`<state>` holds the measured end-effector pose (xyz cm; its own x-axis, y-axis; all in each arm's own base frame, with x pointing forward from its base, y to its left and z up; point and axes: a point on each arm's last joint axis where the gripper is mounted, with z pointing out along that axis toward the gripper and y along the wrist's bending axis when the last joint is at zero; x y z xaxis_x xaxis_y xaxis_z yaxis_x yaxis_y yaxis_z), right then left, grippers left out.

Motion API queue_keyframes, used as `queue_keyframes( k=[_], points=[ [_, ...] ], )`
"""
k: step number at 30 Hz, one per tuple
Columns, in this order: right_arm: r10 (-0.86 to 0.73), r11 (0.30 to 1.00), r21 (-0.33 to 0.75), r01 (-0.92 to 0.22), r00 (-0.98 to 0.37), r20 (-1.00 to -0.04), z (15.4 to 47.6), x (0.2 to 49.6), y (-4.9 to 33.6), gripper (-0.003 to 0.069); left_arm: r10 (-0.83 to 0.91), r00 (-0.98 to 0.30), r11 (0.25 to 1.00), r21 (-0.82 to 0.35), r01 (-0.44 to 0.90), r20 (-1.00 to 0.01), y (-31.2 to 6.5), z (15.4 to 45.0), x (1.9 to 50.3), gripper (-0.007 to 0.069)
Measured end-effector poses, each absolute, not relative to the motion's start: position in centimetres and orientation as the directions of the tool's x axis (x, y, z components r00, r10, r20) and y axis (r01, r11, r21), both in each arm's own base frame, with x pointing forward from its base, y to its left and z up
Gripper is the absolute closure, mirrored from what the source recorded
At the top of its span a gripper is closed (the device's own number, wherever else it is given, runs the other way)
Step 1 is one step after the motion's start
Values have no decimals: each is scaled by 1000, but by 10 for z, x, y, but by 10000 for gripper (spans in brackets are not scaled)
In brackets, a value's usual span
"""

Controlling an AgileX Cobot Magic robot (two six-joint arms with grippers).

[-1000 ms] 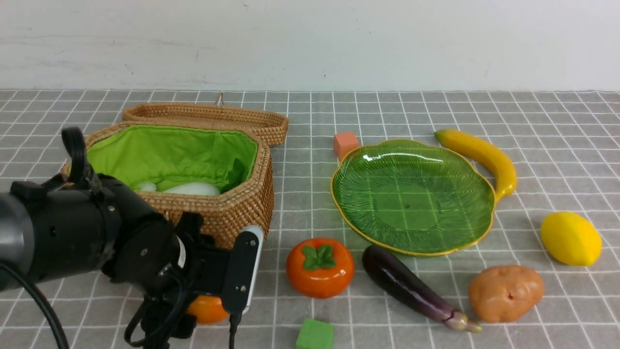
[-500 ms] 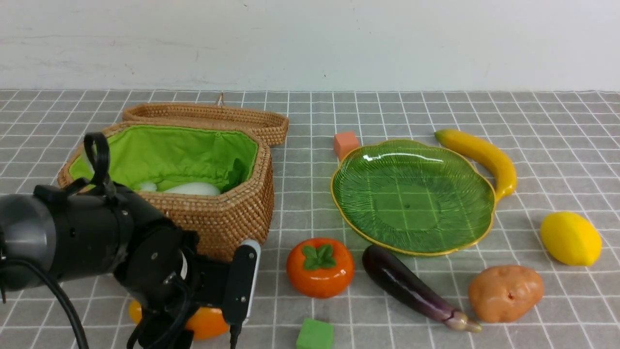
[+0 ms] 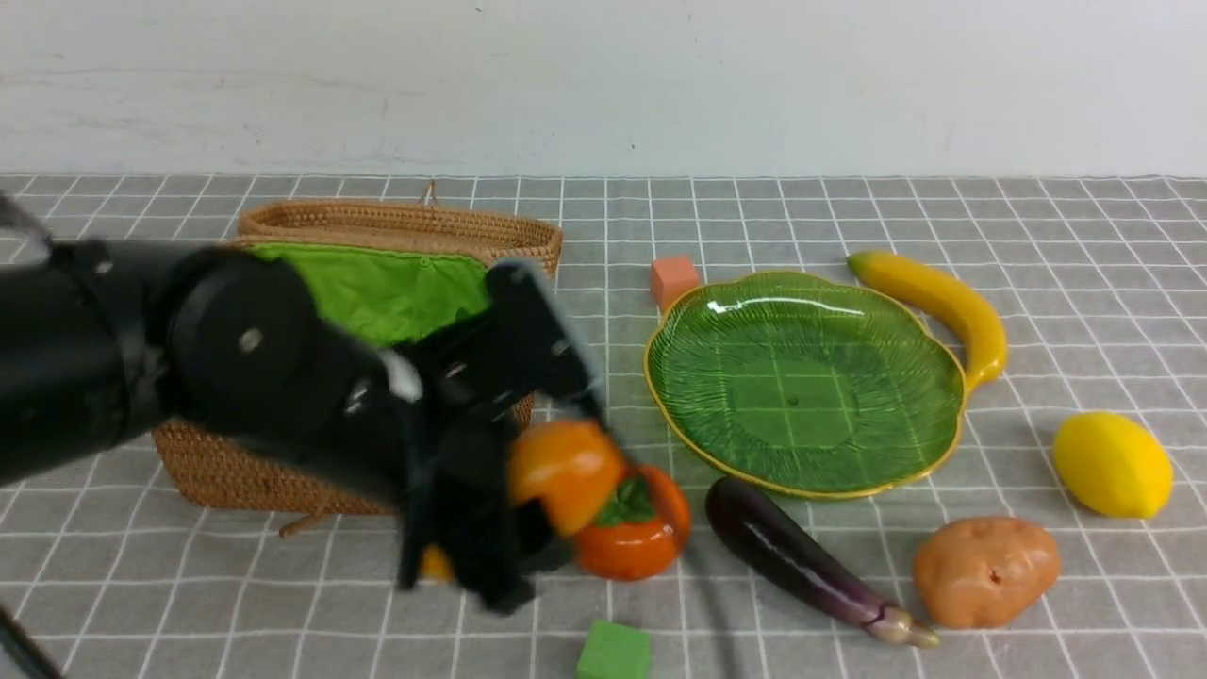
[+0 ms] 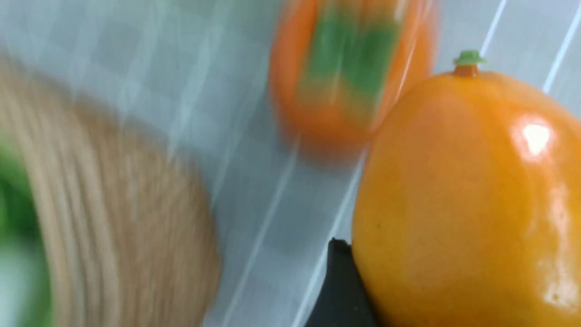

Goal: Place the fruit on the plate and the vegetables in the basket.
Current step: Grab the mango with your left arm and place it on the right plate

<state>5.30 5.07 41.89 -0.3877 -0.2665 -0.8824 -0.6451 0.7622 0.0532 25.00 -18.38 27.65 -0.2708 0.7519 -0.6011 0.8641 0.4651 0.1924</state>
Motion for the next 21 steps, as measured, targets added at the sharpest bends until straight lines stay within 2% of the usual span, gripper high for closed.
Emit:
queue_keyframes(
  k=[1, 4, 8, 14, 21],
  points=[
    [-250, 786, 58, -616, -402, -881, 419, 55, 48, 581, 710, -283, 483, 154, 862, -644, -205, 289, 253, 106],
    [-210, 826, 70, -559, -421, -882, 419, 58, 45, 579, 623, -358, 546, 60, 836, -695, -243, 302, 275, 106],
    [-178, 851, 89, -518, -443, -879, 419, 60, 42, 577, 555, -418, 600, -2, 800, -719, -275, 301, 311, 106],
    [-178, 854, 111, -509, -485, -856, 415, 58, 41, 575, 523, -425, 613, -21, 790, -739, -330, 274, 378, 106],
    [-169, 847, 130, -515, -494, -853, 415, 57, 43, 575, 578, -402, 607, 45, 793, -710, -350, 222, 409, 106]
  ],
)
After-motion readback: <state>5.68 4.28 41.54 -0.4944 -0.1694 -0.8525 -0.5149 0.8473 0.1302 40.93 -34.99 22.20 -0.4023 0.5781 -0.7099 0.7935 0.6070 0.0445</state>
